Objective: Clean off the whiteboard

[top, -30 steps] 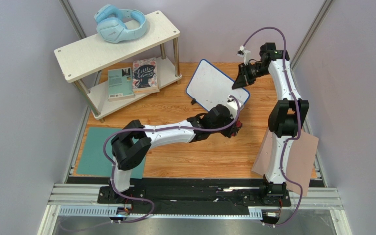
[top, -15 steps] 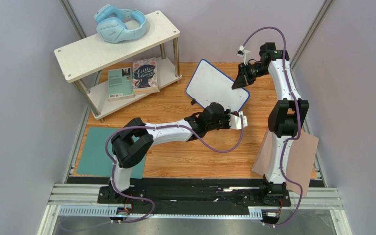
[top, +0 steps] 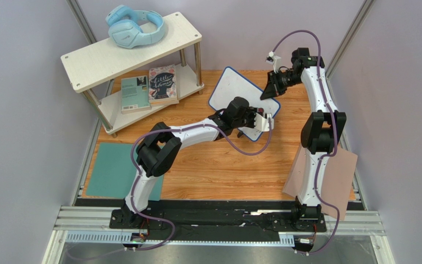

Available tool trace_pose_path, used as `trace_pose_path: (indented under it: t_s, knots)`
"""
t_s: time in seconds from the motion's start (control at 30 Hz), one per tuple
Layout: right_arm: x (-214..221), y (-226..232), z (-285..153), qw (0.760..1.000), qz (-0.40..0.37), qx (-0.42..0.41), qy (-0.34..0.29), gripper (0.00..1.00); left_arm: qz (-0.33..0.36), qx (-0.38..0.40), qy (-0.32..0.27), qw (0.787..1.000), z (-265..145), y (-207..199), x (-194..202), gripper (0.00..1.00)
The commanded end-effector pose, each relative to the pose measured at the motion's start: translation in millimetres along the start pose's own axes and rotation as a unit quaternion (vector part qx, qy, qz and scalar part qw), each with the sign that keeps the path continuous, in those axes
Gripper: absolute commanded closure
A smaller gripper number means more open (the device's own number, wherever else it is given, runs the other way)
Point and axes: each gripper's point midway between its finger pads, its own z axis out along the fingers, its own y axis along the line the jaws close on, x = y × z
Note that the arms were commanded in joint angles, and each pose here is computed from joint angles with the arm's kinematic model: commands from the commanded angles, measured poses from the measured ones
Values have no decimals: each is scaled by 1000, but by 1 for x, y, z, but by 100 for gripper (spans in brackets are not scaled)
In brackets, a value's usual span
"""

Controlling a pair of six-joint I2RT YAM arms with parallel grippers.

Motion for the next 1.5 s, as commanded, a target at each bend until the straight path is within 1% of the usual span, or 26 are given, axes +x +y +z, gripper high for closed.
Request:
trace_pose_path:
  t_s: [0.0,0.13,0.17,0.23,0.27,0.33,0.47,0.6,0.7,0.77,0.87,0.93,1.03,1.2,1.3,1.47]
  knots:
    - [48,1,28,995,19,-22,95,100,46,38,-23,998,12,-8,-13,100]
    - [47,1,26,995,17,-21,93,100,45,68,-37,996,9,-28,-13,100]
    - [47,1,27,995,18,-21,94,100,45,83,-40,995,8,-40,-9,100]
    - [47,1,26,995,19,-22,93,100,54,89,-48,993,4,-45,-12,100]
    - [47,0,27,995,20,-23,93,100,56,104,-51,992,1,-57,-9,100]
    - [47,0,28,995,21,-24,93,100,63,115,-57,990,-3,-65,-13,100]
    - [47,0,30,995,26,-28,92,100,90,146,-44,984,-4,-94,-12,100]
    - [48,0,30,995,27,-29,93,100,97,170,-35,980,-2,-120,-8,100]
    - [48,1,29,995,25,-28,93,100,99,173,-18,980,1,-128,-3,100]
    - [49,1,29,995,26,-28,94,100,96,161,0,982,3,-125,0,100]
    - [49,1,29,995,26,-29,93,100,91,138,10,986,5,-117,1,100]
    - [49,1,29,995,28,-29,92,100,90,106,16,990,8,-101,0,100]
    - [48,1,30,995,29,-30,91,100,90,79,20,993,12,-83,-5,100]
    - [47,1,30,995,29,-30,90,100,70,52,-1,996,18,-60,-26,100]
    - [47,2,29,995,27,-29,90,100,60,19,-17,998,19,-38,-41,100]
    - [49,1,30,995,29,-30,92,100,53,-12,-41,998,21,-11,-62,100]
